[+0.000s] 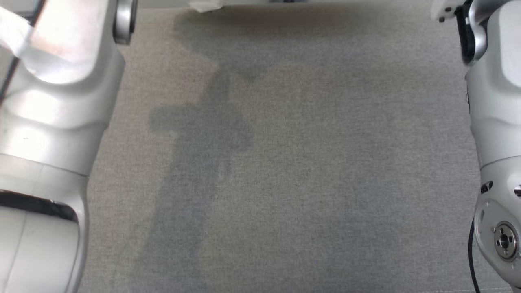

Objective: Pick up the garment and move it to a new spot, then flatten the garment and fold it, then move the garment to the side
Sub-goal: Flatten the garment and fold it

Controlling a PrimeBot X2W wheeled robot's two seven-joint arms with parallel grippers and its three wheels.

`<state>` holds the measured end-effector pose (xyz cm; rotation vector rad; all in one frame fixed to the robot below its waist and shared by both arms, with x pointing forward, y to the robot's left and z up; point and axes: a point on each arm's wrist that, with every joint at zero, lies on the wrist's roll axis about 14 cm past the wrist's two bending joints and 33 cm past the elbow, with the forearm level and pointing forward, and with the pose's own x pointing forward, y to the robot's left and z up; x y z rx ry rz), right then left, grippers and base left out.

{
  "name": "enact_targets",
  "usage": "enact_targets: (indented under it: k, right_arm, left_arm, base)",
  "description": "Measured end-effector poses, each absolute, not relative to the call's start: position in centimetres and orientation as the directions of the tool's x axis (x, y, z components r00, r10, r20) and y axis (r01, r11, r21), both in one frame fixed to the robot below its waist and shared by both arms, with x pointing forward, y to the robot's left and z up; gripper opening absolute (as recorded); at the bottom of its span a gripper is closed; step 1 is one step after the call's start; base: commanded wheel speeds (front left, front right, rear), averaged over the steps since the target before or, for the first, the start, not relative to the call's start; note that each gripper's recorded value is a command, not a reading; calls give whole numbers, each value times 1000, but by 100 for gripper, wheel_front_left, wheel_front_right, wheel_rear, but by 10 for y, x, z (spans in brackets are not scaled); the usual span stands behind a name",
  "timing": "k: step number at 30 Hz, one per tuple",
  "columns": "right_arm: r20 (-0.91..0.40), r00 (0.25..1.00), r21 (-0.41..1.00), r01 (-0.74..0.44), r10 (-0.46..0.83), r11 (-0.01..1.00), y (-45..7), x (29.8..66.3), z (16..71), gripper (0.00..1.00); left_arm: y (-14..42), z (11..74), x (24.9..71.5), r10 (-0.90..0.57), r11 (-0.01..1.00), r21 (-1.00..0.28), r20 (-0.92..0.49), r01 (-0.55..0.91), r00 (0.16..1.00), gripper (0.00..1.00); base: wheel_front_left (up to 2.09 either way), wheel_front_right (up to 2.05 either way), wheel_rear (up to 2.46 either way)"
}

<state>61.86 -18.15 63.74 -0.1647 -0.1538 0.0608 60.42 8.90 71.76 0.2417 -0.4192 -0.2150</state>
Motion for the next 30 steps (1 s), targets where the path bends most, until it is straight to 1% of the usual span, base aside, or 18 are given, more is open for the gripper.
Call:
enact_targets:
  k: [3, 7, 11, 14, 20, 26, 30]
  right_arm:
    - [31, 997, -151, -70, 75, 986, -180, 624, 568, 0]
    - [-129, 988, -88, -94, 82, 992, -171, 616, 481, 0]
    - [-210, 975, -33, -86, 77, 996, -168, 605, 438, 0]
    - [-231, 969, 7, -83, 82, 997, -161, 593, 427, 0]
    - [-163, 983, 52, -75, 83, 996, -158, 577, 449, 0]
    - [-193, 978, 91, -69, 85, 993, -159, 537, 447, 0]
    - [-221, 972, 102, -64, 85, 993, -162, 507, 444, 0]
  left_arm:
    - [93, 645, 615, -248, 954, 229, 241, 194, 938, 0]
    - [107, 554, 613, -220, 966, 153, 63, 208, 974, 0]
    - [121, 501, 599, -180, 981, 65, -40, 182, 983, 0]
    - [128, 484, 584, -167, 984, 41, -75, 171, 983, 0]
    - [128, 488, 558, -171, 985, -20, -58, 170, 984, 0]
    - [125, 485, 512, -178, 981, -85, -57, 173, 982, 0]
    - [123, 476, 471, -184, 977, -127, -77, 174, 980, 0]
  base:
    - [0, 0, 0]
    - [0, 0, 0]
    - [0, 0, 0]
    - [0, 0, 0]
    - [0, 0, 0]
    - [0, 0, 0]
    - [0, 0, 0]
